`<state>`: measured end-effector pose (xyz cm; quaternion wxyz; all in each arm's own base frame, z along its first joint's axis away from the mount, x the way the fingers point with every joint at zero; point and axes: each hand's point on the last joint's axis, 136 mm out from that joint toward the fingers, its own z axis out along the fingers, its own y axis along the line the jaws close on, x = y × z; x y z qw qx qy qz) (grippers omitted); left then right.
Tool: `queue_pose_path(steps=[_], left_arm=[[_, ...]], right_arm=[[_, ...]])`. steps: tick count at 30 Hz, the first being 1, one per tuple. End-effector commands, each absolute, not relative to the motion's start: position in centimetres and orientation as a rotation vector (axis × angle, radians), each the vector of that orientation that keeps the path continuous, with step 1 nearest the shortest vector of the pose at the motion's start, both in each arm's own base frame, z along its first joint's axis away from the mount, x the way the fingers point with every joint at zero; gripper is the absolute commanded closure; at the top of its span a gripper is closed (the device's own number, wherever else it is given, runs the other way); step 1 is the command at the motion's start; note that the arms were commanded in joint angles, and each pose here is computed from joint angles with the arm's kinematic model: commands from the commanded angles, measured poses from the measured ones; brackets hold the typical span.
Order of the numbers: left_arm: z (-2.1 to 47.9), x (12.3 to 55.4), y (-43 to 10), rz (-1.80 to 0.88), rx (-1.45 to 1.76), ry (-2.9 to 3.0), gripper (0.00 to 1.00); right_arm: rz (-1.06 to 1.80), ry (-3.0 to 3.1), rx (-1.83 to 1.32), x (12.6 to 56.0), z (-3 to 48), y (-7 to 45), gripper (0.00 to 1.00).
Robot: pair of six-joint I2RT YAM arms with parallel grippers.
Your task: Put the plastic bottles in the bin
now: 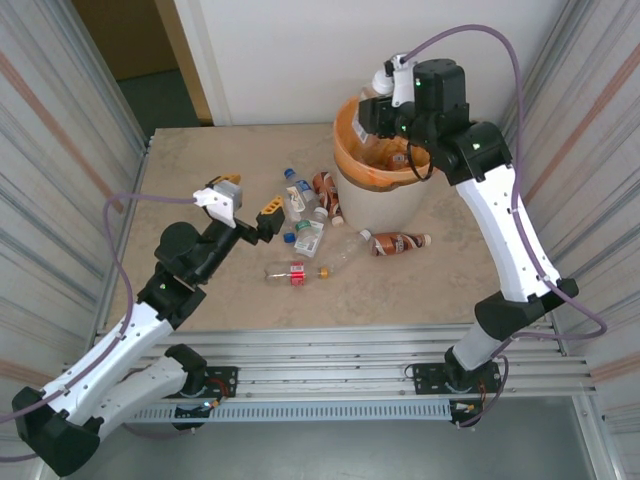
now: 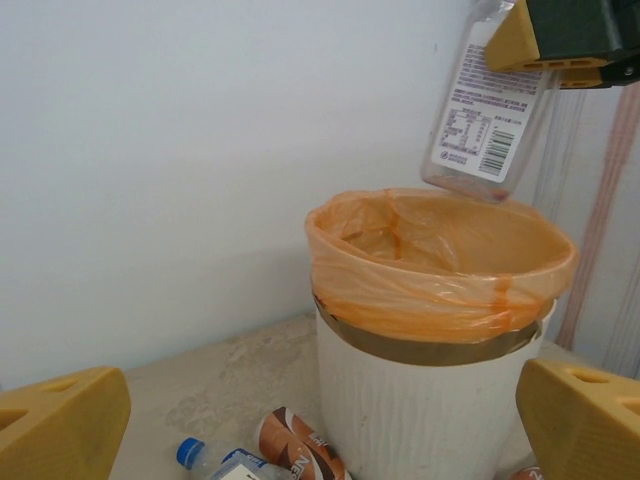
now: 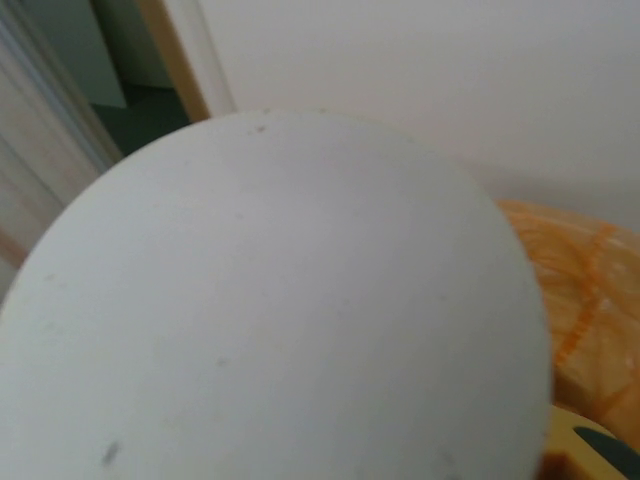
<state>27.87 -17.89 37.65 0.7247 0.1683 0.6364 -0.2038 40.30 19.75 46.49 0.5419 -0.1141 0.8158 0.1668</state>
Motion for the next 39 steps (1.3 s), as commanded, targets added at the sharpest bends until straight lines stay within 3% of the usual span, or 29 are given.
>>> queue_pose_path(steps=[1, 13, 31, 37, 39], left_arm=[[38.4, 28.2, -16.9, -0.428, 0.303, 1.393, 0.01], [37.1, 30.0, -15.3, -0.411, 0.201, 1.469, 0.01], [35.8, 31.2, -14.9, -0.413, 0.167, 1.524, 0.01], [35.5, 31.3, -14.5, -0.405, 0.152, 1.540, 0.01], [35.3, 31.6, -14.4, -0.395, 0.137, 1.559, 0.01]], right_arm=[[0.283, 1.959, -0.247, 43.0, 45.7, 17.1, 0.72], [-0.017, 2.109, -0.234, 49.2, 39.9, 12.8, 0.70], [-0.271, 2.278, -0.256, 52.9, 31.3, 11.0, 0.62], [-0.291, 2.301, -0.262, 53.7, 29.6, 11.1, 0.46], [-0.270, 2.293, -0.271, 53.7, 30.0, 11.7, 0.37]])
